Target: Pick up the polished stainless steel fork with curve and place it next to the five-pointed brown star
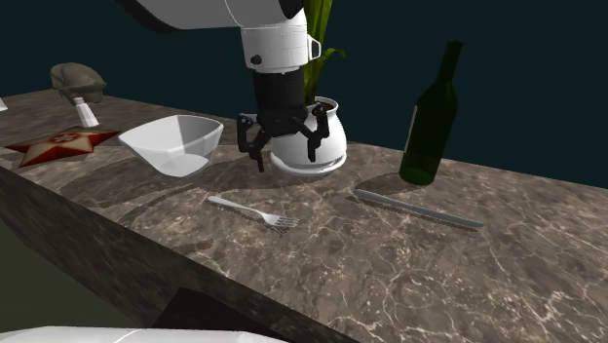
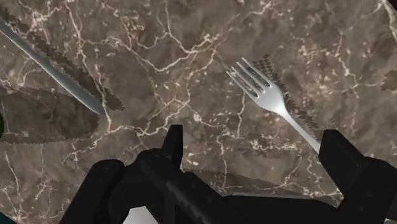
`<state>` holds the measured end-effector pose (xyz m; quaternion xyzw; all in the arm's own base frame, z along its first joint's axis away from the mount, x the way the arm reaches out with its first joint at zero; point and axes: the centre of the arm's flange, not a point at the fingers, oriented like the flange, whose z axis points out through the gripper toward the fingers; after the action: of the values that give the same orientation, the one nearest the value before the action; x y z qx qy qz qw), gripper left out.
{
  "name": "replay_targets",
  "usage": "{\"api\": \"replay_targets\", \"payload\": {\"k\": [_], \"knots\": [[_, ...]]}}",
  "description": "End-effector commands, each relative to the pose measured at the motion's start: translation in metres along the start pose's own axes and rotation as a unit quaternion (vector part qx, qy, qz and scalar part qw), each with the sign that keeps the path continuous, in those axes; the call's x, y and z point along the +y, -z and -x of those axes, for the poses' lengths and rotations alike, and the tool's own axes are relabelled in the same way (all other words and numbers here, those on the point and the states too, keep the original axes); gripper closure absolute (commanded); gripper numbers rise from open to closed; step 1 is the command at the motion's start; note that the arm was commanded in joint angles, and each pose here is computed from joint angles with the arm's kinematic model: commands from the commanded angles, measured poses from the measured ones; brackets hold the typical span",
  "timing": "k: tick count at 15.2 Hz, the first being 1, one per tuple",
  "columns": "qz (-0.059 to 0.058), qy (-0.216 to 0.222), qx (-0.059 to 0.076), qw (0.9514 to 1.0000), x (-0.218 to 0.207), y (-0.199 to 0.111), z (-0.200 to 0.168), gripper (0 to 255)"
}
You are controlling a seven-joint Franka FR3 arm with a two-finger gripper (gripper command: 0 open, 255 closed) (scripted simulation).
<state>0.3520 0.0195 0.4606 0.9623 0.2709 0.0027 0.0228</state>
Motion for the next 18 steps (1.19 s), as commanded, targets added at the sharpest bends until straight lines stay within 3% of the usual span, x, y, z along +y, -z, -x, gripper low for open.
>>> {"api": "replay_targets", "payload": {"k": [1, 4, 7, 14, 18], "knots": [[-0.001, 0.076, -0.001, 0.9971, -0.009, -0.021, -0.010, 0], [-0.004, 0.184, -0.005, 0.9829, -0.026, -0.055, -0.022, 0], [-0.006, 0.286, -0.008, 0.9581, -0.045, -0.088, -0.029, 0], [-0.006, 0.286, -0.008, 0.9581, -0.045, -0.125, -0.028, 0], [-0.006, 0.286, -0.008, 0.9581, -0.045, -0.128, -0.028, 0]]}}
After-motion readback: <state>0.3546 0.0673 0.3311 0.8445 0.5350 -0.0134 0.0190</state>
